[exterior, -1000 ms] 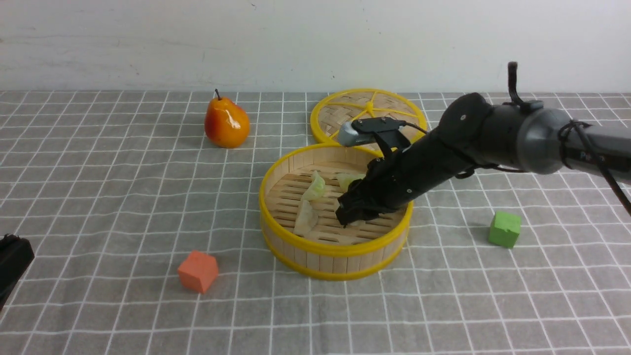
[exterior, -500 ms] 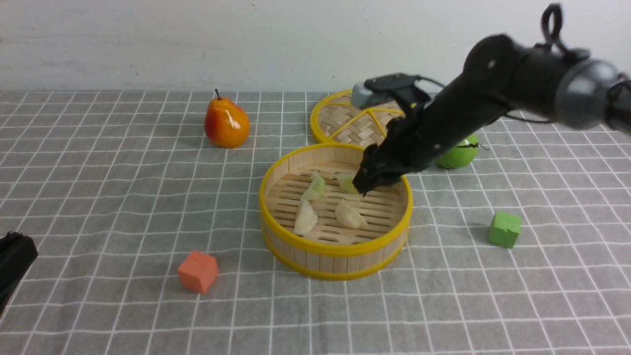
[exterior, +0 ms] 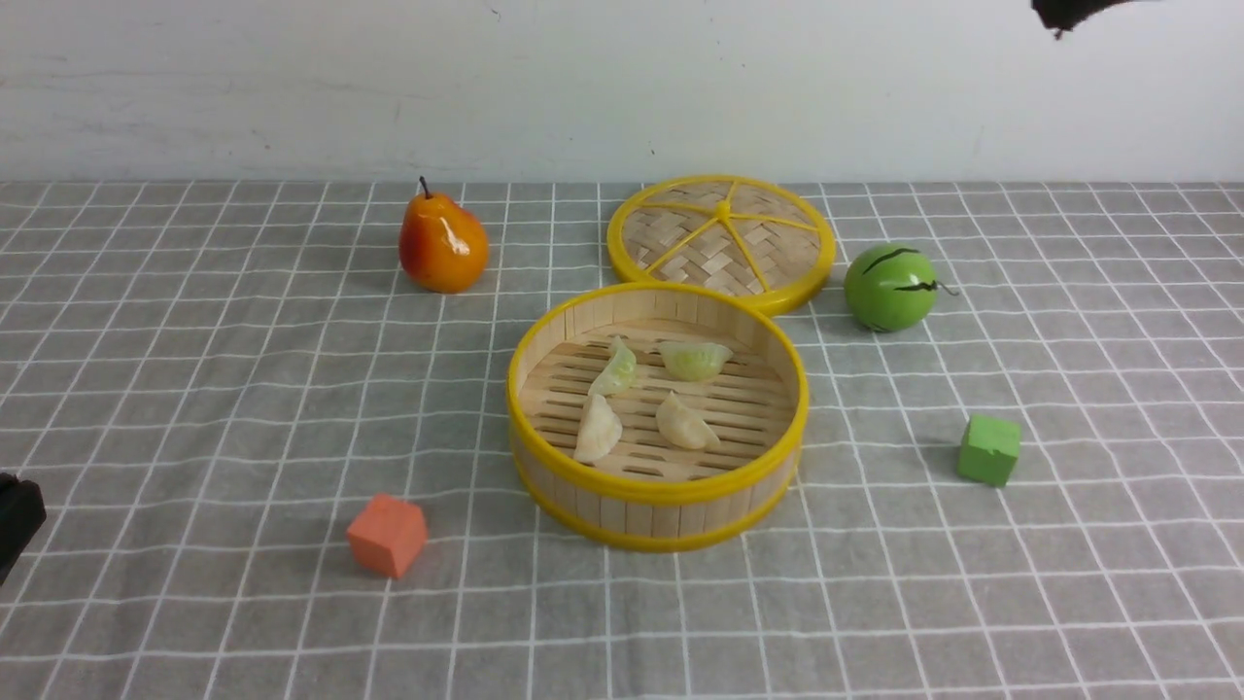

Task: Put the dumplings into the steamer on the table with the grey tablecloth.

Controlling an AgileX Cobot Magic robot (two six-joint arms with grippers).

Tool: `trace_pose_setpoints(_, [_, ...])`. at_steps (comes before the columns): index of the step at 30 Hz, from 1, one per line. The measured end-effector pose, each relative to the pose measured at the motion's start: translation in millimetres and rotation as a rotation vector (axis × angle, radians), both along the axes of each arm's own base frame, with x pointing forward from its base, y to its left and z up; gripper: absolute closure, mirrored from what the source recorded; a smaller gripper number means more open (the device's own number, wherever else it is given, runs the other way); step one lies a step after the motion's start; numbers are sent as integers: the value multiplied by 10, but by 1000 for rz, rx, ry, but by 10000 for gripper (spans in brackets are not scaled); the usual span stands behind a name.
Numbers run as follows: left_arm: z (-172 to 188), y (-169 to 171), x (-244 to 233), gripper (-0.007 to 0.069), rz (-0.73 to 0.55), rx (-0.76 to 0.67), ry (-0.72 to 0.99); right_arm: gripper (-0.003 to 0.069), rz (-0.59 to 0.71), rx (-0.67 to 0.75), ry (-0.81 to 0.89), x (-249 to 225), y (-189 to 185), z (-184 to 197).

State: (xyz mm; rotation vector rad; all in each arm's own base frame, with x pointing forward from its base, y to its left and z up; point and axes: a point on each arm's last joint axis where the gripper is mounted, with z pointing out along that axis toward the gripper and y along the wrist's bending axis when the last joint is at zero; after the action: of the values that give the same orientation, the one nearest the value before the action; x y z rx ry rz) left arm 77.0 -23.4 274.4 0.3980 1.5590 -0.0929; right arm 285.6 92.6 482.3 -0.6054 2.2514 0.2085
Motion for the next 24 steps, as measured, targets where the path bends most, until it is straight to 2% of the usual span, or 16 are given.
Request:
trace_pose_setpoints(4, [-2, 2, 1, 608, 3, 1, 2, 679, -29, 5, 122, -347, -89, -310])
trace_pose_setpoints(7, [-2, 2, 1, 606, 3, 1, 2, 678, -54, 19, 190, -545, -136, -674])
trace_pose_setpoints(9, [-2, 2, 1, 604, 3, 1, 2, 676, -66, 53, 227, -680, -150, -1056])
trace_pose_setpoints(13, [-2, 2, 1, 600, 3, 1, 2, 674, -88, 203, 178, -927, -134, -1599])
trace_pose_setpoints(14, [-2, 2, 1, 598, 3, 1, 2, 674, -88, 254, 117, -1022, -139, -1703])
trace_pose_setpoints(18, [-2, 2, 1, 595, 3, 1, 2, 671, -120, 371, 20, -1274, -204, -1964])
trace_pose_setpoints(24, [-2, 2, 1, 587, 3, 1, 2, 666, -114, 328, -119, -1481, -322, -2186])
